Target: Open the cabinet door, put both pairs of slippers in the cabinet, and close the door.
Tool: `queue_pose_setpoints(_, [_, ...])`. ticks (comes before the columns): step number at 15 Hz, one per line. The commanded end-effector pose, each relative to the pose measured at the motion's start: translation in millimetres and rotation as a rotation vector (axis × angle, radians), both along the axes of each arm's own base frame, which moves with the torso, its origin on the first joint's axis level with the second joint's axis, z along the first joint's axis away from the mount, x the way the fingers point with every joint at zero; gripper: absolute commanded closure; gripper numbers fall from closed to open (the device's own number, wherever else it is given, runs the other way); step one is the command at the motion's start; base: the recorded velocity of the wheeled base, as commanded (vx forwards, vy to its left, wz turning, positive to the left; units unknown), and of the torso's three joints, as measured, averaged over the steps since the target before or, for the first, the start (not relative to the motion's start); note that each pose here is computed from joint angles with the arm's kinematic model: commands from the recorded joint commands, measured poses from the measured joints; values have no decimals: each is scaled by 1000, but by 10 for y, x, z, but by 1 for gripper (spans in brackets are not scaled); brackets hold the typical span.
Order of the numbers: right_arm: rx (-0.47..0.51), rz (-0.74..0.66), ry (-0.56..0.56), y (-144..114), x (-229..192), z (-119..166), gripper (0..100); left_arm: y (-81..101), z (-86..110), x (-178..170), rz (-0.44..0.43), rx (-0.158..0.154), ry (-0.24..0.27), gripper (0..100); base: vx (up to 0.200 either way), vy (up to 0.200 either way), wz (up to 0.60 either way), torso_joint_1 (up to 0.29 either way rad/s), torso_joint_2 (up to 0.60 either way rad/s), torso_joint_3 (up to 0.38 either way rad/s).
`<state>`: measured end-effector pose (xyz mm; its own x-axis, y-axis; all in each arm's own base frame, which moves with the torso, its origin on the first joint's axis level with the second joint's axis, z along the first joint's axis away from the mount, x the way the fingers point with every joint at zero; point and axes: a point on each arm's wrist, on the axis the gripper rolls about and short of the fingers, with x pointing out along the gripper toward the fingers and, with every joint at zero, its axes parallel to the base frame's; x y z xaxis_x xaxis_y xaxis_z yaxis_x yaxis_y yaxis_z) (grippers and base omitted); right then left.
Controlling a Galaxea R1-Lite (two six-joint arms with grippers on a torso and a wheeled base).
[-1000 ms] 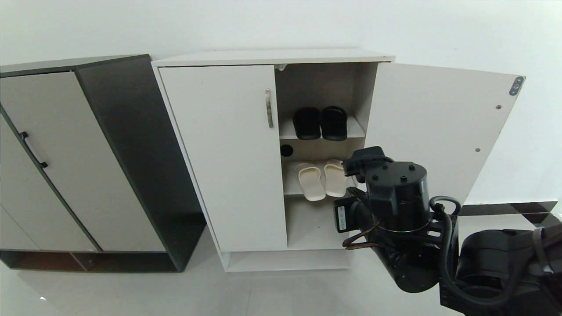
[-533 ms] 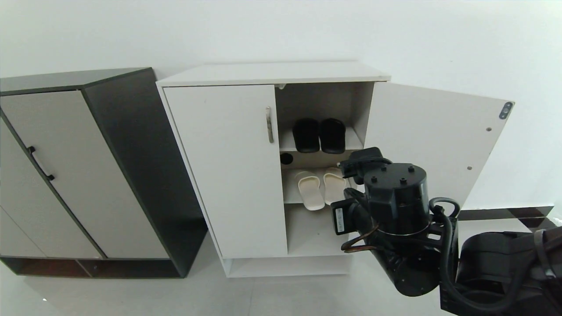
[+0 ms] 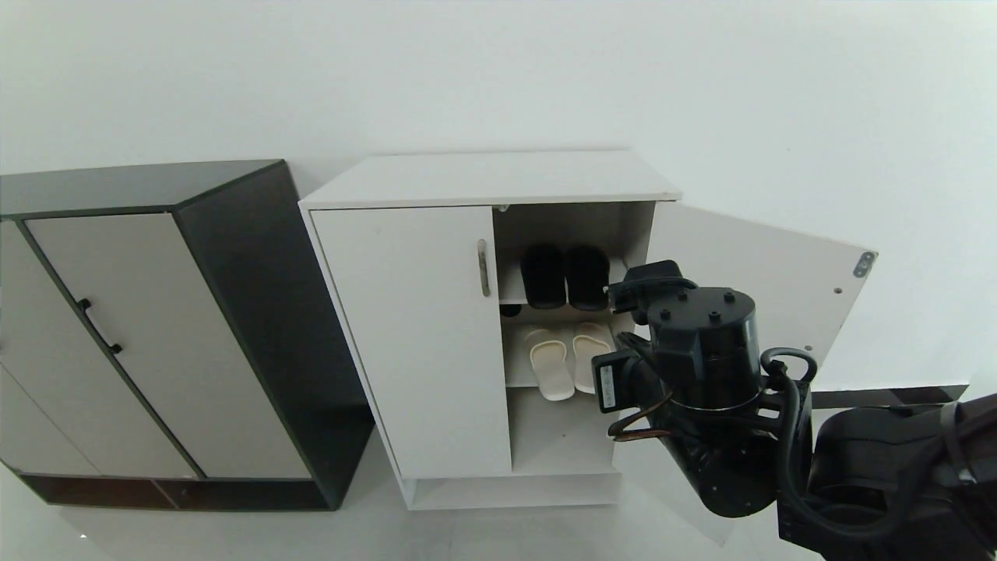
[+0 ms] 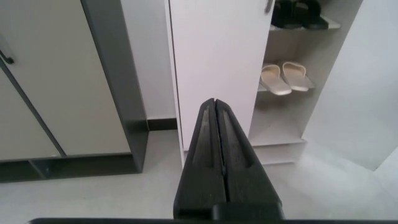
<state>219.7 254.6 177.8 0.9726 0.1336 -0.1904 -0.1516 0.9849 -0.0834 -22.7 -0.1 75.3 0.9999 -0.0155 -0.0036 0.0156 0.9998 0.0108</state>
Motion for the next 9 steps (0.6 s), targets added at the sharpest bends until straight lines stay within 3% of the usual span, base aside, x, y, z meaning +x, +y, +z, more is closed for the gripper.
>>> queue_pose_setpoints(1, [0,2,0,6,-4,-3,100,0,-1,1,0,0,3,100,0,0,0,163,-476,-320])
queue_pose_setpoints(9, [0,2,0,6,-4,-3,100,0,1,1,0,0,1,100,0,0,0,186,-499,-311])
